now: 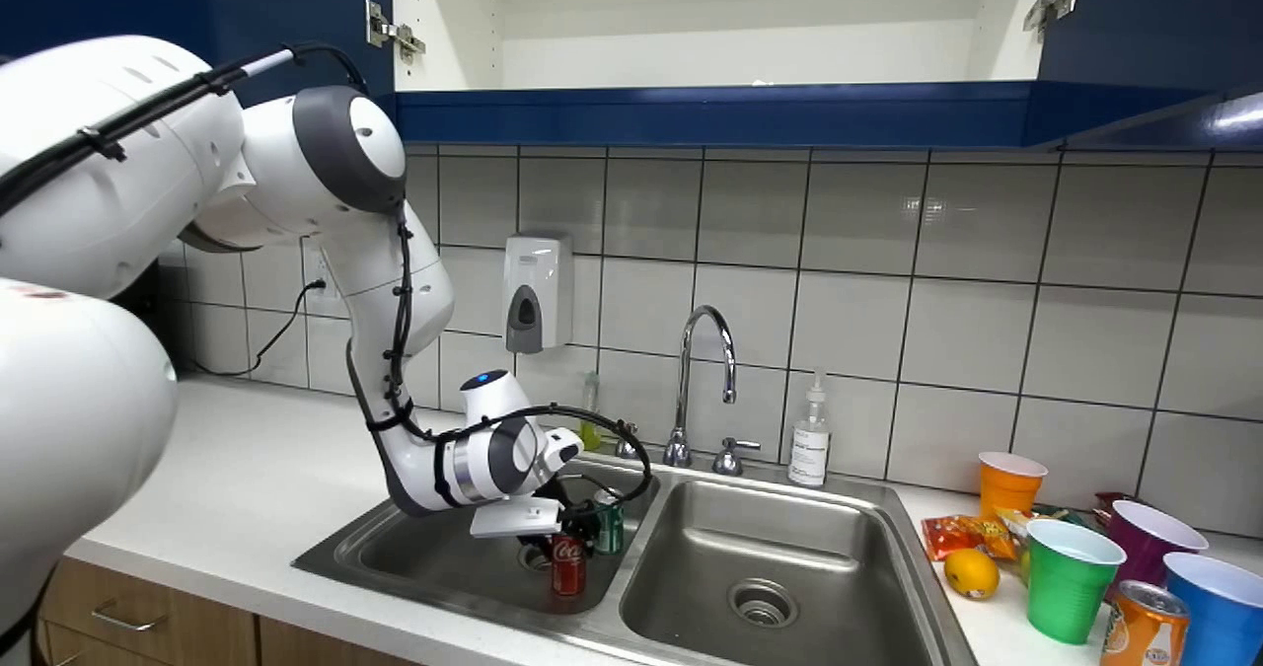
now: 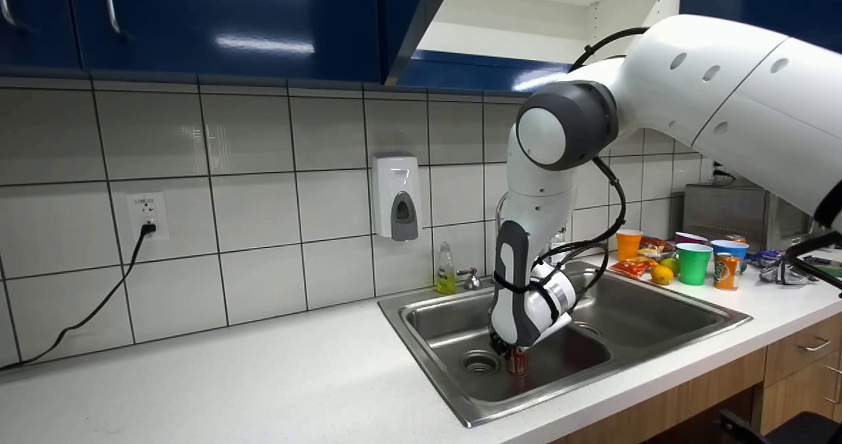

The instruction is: Move the Cola can to the open cabinet

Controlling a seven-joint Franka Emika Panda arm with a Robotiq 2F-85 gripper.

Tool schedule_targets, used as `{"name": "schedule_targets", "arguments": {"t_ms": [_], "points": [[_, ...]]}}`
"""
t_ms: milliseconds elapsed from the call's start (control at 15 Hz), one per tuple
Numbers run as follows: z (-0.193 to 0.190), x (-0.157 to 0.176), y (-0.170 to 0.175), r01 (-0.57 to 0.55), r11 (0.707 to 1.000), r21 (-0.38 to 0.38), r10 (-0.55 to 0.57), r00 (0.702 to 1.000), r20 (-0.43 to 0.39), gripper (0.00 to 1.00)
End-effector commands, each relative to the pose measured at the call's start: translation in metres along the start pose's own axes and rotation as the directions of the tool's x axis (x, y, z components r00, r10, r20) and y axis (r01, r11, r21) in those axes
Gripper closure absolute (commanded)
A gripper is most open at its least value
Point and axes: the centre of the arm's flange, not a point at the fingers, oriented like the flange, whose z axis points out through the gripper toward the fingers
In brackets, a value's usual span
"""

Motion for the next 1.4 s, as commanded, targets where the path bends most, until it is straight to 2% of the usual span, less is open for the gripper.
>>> {"name": "schedule_targets", "arguments": {"t_ms": [0,67,1333], "points": [[0.002,0.004,-0.003,-0.019,1.000,-0.014,0.019,1.000,-0.005,0.55],[0.002,0.005,-0.004,-0.019,1.000,-0.014,0.019,1.000,-0.006,0.59],[-0.017,0.003,0.016,0.021,0.999,0.043,-0.024,0.999,0.048,0.59]]}}
